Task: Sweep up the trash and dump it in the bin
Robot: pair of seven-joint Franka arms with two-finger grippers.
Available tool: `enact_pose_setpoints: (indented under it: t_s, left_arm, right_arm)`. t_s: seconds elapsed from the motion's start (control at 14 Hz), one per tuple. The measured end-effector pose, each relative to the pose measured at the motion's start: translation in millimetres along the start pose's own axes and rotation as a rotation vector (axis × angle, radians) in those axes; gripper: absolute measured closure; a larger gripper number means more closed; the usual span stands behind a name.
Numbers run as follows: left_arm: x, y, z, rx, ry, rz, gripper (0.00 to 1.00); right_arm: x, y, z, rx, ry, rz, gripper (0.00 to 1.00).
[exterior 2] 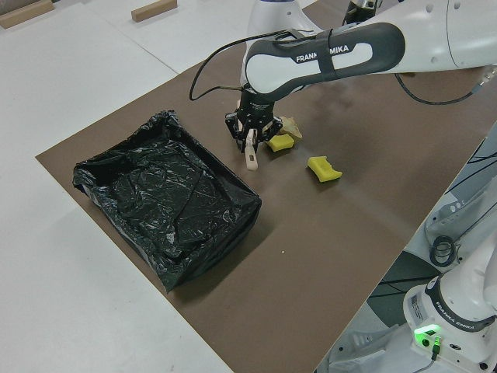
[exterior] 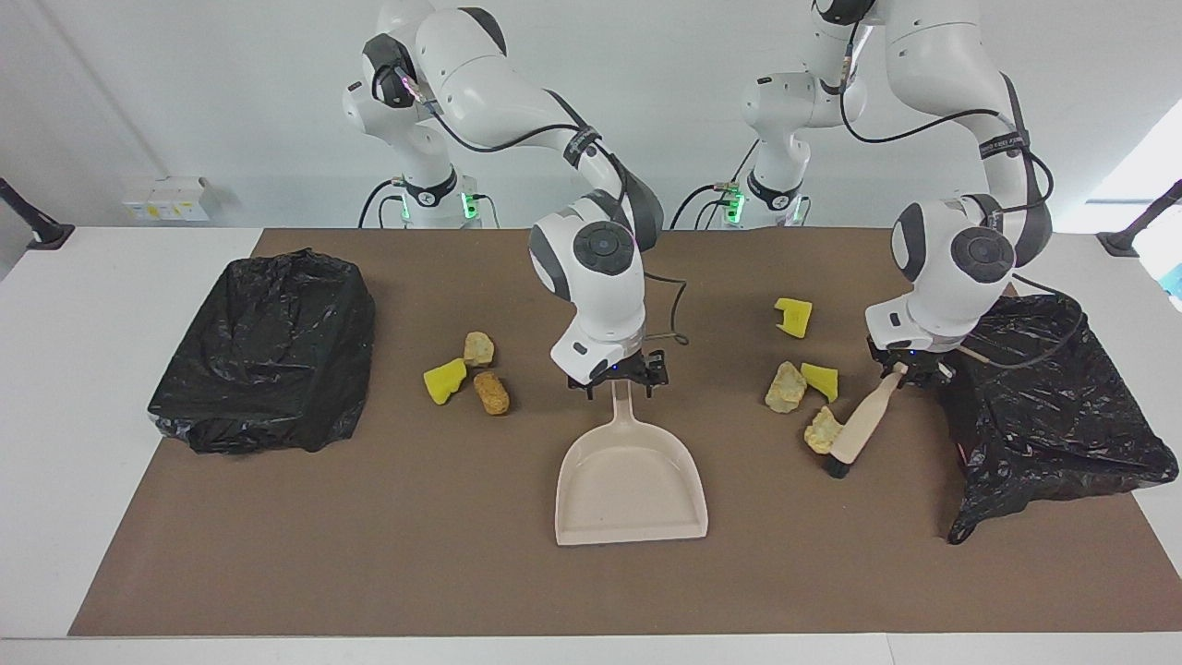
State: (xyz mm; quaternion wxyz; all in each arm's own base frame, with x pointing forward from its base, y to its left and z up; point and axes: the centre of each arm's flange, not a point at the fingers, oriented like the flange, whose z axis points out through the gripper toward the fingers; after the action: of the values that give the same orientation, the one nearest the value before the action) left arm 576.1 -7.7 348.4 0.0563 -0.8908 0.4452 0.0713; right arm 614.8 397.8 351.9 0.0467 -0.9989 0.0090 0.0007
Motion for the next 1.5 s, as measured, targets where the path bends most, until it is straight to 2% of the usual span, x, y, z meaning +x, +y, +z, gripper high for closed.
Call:
enact_pose_setpoints:
  t_s: [0.36, 0.43, 0.71, 0.93, 1.21, 1.36, 1.43, 1.5]
  left_arm:
    - [44, 71, -9, -0.037, -0.065, 0.203, 0.74]
    - [54, 91, -11, -0.041, -0.078, 0.243, 0.74]
    - [74, 150, -15, -0.047, -0.118, 0.353, 0.74]
    - [68, 148, -20, -0.049, -0.123, 0.333, 0.74]
    - [56, 125, -57, -0.014, -0.094, 0.080, 0.74]
    - [47, 126, -69, -0.017, -0.118, -0.088, 0.74]
    - [42, 129, -71, -0.025, -0.143, -0.166, 0.74]
    - [37, 131, -71, -0.033, -0.173, -0.238, 0.74]
  right_arm:
    - [-8, -1, 12, -0.017, -0.025, -0.011, 0.67]
    - [-8, -1, 12, -0.017, -0.025, -0.011, 0.72]
    - [-7, 5, 0, -0.023, -0.031, -0.007, 0.81]
    - [-9, 6, -18, -0.020, -0.025, -0.008, 0.92]
    - [-17, 28, 7, -0.037, -0.057, -0.015, 0.92]
    - [-24, 38, 19, -0.011, -0.061, -0.013, 0.92]
    - [-27, 39, 19, -0.004, -0.060, -0.009, 0.88]
    - [-28, 38, 17, 0.000, -0.059, -0.009, 0.80]
